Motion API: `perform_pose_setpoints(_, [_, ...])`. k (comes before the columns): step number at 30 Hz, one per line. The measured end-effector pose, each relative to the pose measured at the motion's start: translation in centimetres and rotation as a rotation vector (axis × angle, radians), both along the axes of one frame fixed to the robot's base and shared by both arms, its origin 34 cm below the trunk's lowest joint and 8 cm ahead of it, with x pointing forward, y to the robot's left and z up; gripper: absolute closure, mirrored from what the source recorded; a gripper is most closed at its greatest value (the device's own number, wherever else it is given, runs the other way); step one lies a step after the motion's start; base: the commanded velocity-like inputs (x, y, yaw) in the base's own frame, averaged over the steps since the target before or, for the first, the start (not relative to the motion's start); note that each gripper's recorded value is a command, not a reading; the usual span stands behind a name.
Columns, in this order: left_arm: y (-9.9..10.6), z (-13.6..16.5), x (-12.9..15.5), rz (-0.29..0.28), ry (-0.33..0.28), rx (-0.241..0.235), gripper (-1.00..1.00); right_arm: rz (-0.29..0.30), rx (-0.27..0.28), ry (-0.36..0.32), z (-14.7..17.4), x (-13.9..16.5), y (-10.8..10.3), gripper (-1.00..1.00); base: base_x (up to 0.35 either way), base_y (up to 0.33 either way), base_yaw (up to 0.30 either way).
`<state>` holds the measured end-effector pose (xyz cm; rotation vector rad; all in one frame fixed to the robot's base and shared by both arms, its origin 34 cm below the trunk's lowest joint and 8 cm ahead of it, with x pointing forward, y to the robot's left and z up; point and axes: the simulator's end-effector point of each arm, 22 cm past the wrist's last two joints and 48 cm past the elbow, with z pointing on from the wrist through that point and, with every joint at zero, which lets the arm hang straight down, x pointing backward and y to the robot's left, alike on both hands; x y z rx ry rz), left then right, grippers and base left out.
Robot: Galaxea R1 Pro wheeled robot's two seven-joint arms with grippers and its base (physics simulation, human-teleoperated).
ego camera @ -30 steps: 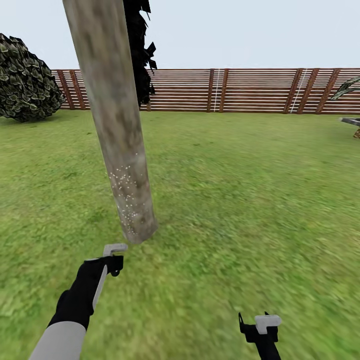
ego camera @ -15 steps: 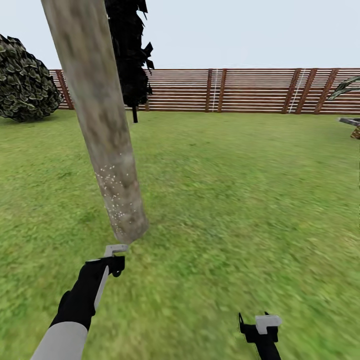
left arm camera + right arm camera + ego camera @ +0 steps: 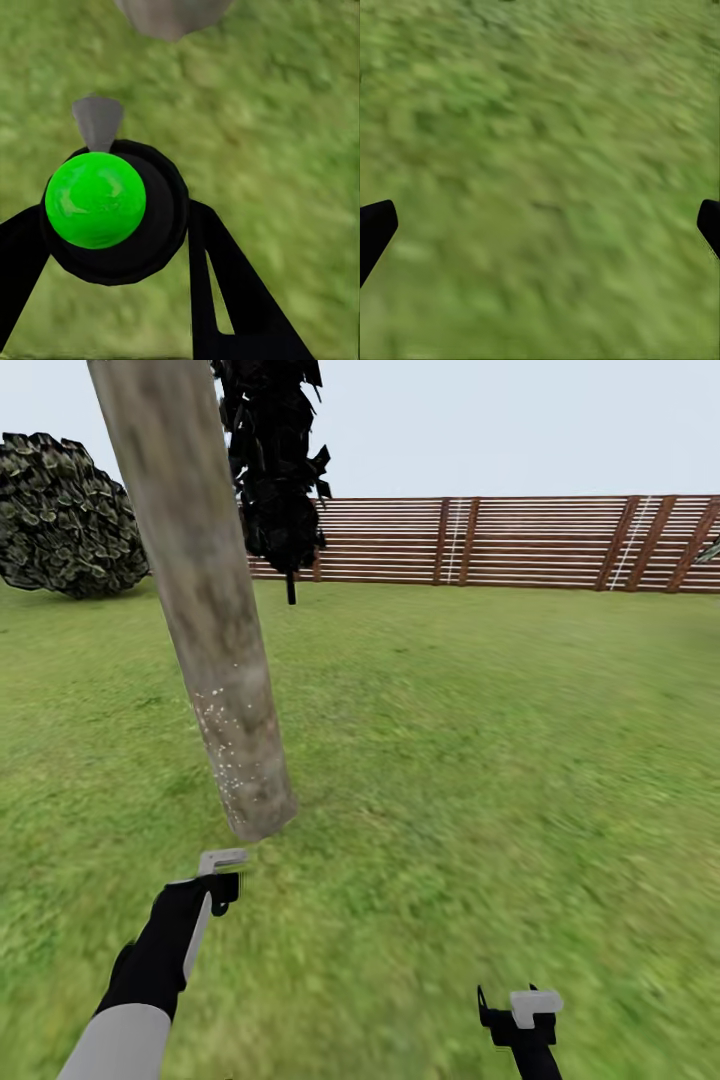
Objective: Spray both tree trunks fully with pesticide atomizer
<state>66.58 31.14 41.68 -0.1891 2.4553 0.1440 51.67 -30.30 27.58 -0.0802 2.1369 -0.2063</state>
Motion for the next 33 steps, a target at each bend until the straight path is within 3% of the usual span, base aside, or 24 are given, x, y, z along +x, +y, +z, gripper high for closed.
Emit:
perform_pose_setpoints(10, [-0.5,-0.1,0.0,0.005,-0.001,-0.015,1.00,0.000,0.000,0.000,0.0,0.0,0.0,-1.00,0.081,-0.269,0.273])
perform_pose_setpoints(20, [-1.4,-1.8,-1.0,-0.007,0.040,-0.031,1.00,0.001,0.000,-0.001,0.0,0.0,0.0,-1.00,0.088,-0.269,0.261])
perform_pose_setpoints(33, [-0.8,-1.8,-1.0,-0.002,0.043,-0.017,1.00,0.001,0.000,-0.001,0.0,0.0,0.0,-1.00,0.160,-0.253,0.023])
